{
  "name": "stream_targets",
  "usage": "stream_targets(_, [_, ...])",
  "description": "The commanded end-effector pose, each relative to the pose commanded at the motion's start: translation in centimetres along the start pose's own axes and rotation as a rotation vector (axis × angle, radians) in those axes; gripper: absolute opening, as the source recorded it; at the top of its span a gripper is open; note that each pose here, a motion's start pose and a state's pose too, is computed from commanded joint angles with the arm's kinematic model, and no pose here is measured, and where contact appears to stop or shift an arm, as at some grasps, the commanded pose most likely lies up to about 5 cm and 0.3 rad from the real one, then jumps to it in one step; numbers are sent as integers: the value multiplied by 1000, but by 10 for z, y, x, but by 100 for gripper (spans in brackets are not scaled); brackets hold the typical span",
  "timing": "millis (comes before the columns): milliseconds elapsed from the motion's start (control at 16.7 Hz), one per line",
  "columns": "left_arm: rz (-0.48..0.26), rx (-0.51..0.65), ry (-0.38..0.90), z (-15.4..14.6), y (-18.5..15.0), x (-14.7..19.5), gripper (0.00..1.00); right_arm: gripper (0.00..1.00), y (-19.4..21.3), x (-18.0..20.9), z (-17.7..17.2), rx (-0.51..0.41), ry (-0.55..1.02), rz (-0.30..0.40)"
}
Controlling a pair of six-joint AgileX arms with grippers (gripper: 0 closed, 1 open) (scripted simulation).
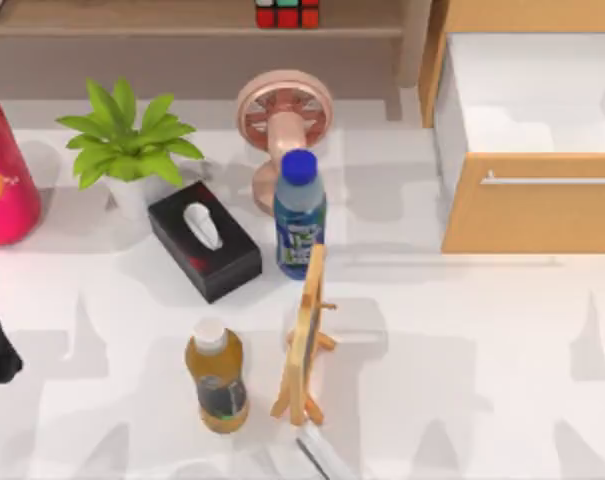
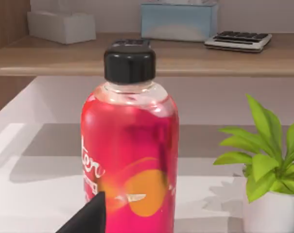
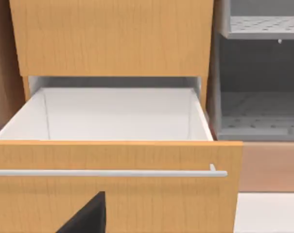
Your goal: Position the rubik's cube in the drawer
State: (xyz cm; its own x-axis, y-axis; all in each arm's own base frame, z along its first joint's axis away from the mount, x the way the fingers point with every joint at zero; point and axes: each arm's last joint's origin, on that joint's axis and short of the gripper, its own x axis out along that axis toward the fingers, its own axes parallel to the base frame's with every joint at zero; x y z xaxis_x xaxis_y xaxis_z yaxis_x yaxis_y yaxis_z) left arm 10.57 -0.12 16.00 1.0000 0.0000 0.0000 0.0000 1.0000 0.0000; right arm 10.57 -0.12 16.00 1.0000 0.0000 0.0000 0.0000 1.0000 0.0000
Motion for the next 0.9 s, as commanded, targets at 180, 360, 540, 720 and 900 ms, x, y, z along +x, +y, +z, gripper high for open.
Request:
stream_targets(180, [0, 0, 0, 0, 0, 0, 100, 100, 0, 0, 2, 0, -1, 1])
stream_targets(360, [0, 0, 0, 0, 0, 0, 100, 100, 4, 3, 21, -3, -7, 6])
stream_targets(540, [0, 0, 0, 0, 0, 0, 100, 100, 11, 15, 56, -6, -9, 6])
stream_targets(720, [0, 0, 0, 0, 0, 0, 100, 100, 25, 45, 94, -11, 11, 1])
stream_targets(900, [0, 0, 0, 0, 0, 0, 100, 100, 55, 97, 122, -23, 45, -5])
